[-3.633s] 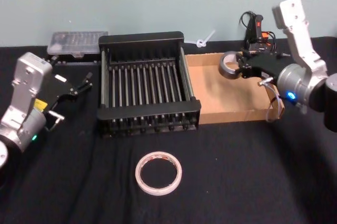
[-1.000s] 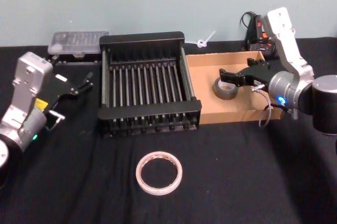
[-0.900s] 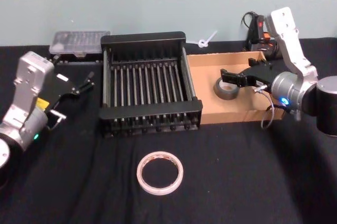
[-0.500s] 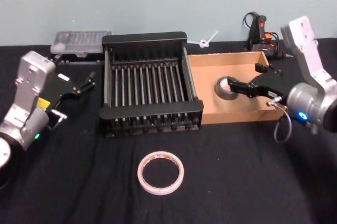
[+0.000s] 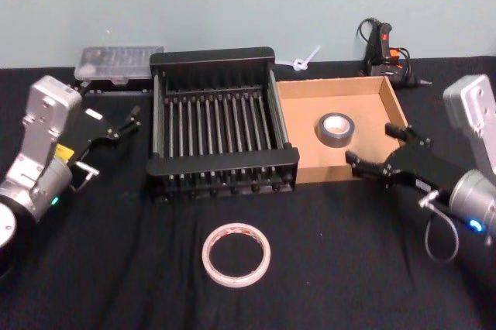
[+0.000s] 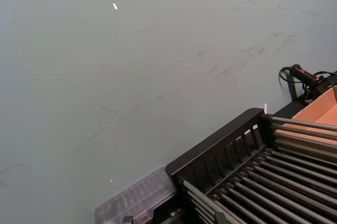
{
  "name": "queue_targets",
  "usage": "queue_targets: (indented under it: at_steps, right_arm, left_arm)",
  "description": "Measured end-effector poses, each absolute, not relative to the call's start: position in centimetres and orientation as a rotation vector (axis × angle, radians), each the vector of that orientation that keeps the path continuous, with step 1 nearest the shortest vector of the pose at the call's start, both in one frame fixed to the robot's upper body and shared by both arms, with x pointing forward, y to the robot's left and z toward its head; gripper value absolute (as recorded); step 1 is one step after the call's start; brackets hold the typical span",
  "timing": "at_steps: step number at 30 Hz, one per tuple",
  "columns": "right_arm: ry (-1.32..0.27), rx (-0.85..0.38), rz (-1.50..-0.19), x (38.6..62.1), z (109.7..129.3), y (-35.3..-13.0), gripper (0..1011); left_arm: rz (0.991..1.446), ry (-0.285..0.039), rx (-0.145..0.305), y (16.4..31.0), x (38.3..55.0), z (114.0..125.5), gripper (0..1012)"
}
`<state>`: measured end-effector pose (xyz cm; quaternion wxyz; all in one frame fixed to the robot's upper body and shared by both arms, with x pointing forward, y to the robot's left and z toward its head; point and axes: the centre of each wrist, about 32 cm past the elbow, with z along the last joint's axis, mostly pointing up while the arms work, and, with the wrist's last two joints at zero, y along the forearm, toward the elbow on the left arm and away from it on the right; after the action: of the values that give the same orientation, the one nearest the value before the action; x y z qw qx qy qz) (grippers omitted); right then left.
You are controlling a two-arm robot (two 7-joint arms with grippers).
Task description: Pick up the white tape and place it into the black box , Pick up the silver tape and place it into the brown box.
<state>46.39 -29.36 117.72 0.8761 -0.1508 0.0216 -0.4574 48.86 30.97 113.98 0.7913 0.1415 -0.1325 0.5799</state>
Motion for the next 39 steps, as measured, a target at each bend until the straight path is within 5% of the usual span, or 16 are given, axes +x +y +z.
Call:
queue_targets:
  at_steps: [16,39]
  right_arm:
    - [0.112,-0.378,-0.787,44.4,115.4,-27.1,1002]
    - [0.086,-0.414,-0.521,47.0,114.9,-23.1,1002]
  left_arm:
    - [1.248,-0.285,0.305,31.0,48.9,114.0,1001]
    - [1.248,-0.285,0.305,31.0,48.9,114.0,1002]
